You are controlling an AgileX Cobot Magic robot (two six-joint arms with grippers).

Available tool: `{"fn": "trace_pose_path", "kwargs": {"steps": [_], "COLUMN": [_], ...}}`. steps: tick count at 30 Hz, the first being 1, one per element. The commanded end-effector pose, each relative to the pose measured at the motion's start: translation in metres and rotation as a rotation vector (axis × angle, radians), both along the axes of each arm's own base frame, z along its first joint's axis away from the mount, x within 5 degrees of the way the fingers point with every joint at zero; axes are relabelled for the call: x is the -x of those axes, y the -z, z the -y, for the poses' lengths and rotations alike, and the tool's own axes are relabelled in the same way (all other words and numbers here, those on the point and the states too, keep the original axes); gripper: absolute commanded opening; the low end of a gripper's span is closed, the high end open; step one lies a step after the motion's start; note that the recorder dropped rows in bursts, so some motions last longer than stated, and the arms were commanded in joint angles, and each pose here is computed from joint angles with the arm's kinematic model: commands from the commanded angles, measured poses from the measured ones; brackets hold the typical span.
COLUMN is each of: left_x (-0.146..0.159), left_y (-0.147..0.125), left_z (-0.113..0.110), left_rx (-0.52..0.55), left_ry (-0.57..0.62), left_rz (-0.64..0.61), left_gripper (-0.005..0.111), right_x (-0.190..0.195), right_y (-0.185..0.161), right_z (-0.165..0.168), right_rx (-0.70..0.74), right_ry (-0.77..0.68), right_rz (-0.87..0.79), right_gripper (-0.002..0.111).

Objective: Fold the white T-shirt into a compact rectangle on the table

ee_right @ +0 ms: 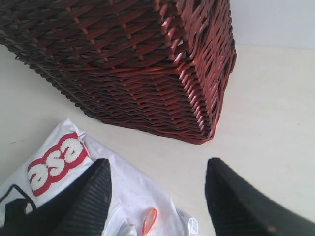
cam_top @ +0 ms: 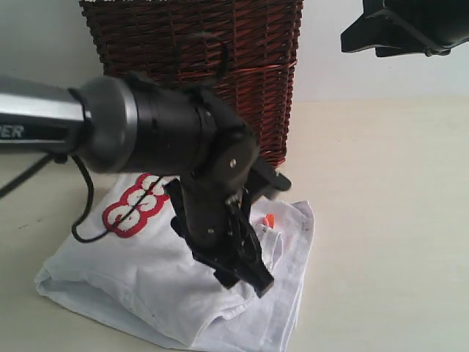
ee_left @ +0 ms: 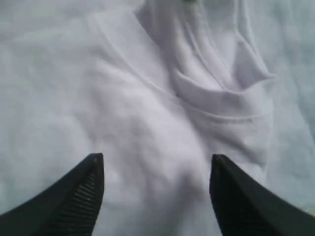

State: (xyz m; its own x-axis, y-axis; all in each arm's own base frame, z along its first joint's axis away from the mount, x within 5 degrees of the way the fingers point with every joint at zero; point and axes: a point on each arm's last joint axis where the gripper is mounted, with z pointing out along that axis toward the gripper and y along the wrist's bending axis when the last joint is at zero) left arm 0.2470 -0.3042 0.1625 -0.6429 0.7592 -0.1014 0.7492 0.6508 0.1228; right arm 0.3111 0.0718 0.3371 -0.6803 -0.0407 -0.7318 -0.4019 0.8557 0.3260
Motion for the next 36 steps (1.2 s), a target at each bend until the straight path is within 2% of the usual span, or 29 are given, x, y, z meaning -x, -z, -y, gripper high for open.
{"fn": "trace_pose_path", "kwargs": {"steps": [1,5,8,10,14,15,18,19,23,27,30,33,36], "left_x": [0.019,0.022,0.022,0.027,0.035,0.034,0.032,0.032,0.030,0.026,0.021,0.017,0.017], "left_y": [0.018,0.020,0.028,0.035,0.037,0.037,0.037,0.037,0.034,0.012,-0.014,-0.045,-0.055], "left_z": [0.012,0.024,0.016,0.016,0.022,0.022,0.022,0.022,0.024,0.029,0.036,0.044,0.050], "left_rx": [-0.015,0.045,-0.042,-0.031,-0.015,-0.014,-0.012,-0.009,0.003,0.069,0.175,0.335,0.422], "left_ry": [0.086,0.120,0.150,0.138,0.196,0.200,0.204,0.212,0.216,0.198,0.172,0.154,0.175], "left_rz": [0.005,0.043,0.045,0.013,0.029,0.036,0.045,0.051,0.069,0.127,0.219,0.316,0.357], "left_gripper": [0.061,0.061,0.061,0.061,0.057,0.049,0.004,0.001,0.000,0.000,0.000,0.000,0.000], "right_x": [0.000,-0.003,-0.003,-0.003,-0.003,-0.003,-0.003,-0.003,-0.003,-0.003,-0.003,-0.003,-0.003], "right_y": [-0.002,0.004,0.004,0.004,0.004,0.004,0.004,0.004,0.005,0.005,0.005,0.005,0.005], "right_z": [0.001,0.001,0.000,0.000,0.000,0.000,0.000,0.000,0.000,0.000,0.000,0.000,0.000], "right_rx": [0.001,0.002,0.002,0.000,-0.002,-0.002,-0.002,-0.002,-0.002,-0.002,-0.002,-0.002,-0.002], "right_ry": [-0.004,-0.004,-0.005,-0.005,-0.008,-0.008,-0.008,-0.008,-0.010,-0.010,-0.010,-0.010,-0.010], "right_rz": [0.009,-0.008,-0.011,-0.012,-0.016,-0.016,-0.016,-0.016,-0.018,-0.018,-0.018,-0.018,-0.018], "right_gripper": [0.055,0.055,0.055,0.055,0.055,0.055,0.055,0.055,0.055,0.055,0.055,0.055,0.055]}}
